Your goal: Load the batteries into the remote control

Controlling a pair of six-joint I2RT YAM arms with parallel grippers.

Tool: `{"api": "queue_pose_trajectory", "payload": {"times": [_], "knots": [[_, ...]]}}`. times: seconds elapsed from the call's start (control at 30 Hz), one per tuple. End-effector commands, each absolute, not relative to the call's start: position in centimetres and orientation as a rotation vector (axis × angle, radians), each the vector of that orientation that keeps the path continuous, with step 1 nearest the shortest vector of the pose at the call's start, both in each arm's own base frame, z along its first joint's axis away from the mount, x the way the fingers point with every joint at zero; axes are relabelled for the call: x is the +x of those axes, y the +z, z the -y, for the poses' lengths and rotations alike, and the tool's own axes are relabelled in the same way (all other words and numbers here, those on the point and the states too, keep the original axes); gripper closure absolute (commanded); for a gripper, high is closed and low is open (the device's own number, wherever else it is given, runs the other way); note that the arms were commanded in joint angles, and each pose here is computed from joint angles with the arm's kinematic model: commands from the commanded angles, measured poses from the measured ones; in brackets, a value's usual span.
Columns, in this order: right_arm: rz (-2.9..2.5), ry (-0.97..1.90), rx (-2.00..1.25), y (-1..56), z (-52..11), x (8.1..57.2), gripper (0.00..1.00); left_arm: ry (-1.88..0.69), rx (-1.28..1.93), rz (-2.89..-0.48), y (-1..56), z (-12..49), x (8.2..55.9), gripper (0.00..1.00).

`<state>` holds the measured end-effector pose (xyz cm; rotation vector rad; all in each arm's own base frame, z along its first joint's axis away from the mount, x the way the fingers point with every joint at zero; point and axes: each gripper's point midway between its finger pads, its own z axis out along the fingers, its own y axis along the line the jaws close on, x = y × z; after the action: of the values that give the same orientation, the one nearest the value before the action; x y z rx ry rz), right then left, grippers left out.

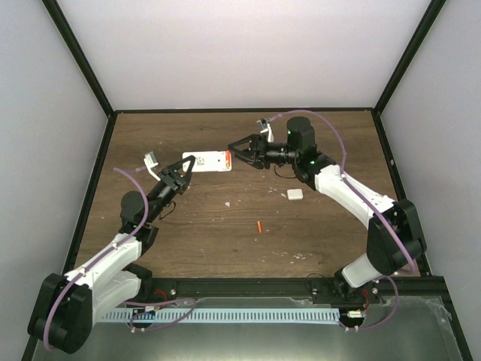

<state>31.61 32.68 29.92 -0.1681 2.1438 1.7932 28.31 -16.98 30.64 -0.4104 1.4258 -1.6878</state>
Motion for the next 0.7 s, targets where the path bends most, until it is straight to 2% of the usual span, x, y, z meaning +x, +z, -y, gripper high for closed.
{"api": "queue_pose_trajectory", "payload": {"times": [0.0,0.67], "knots": [[-2.064,1.840,-0.252,32.55,-33.44,30.99,0.44,-1.710,-0.353,-1.352,33.10,16.98,27.86,1.00],[-2.038,1.904,-0.304,33.19,-34.01,30.28,0.51,-1.704,-0.356,-1.352,32.95,16.98,27.95,1.00]]}}
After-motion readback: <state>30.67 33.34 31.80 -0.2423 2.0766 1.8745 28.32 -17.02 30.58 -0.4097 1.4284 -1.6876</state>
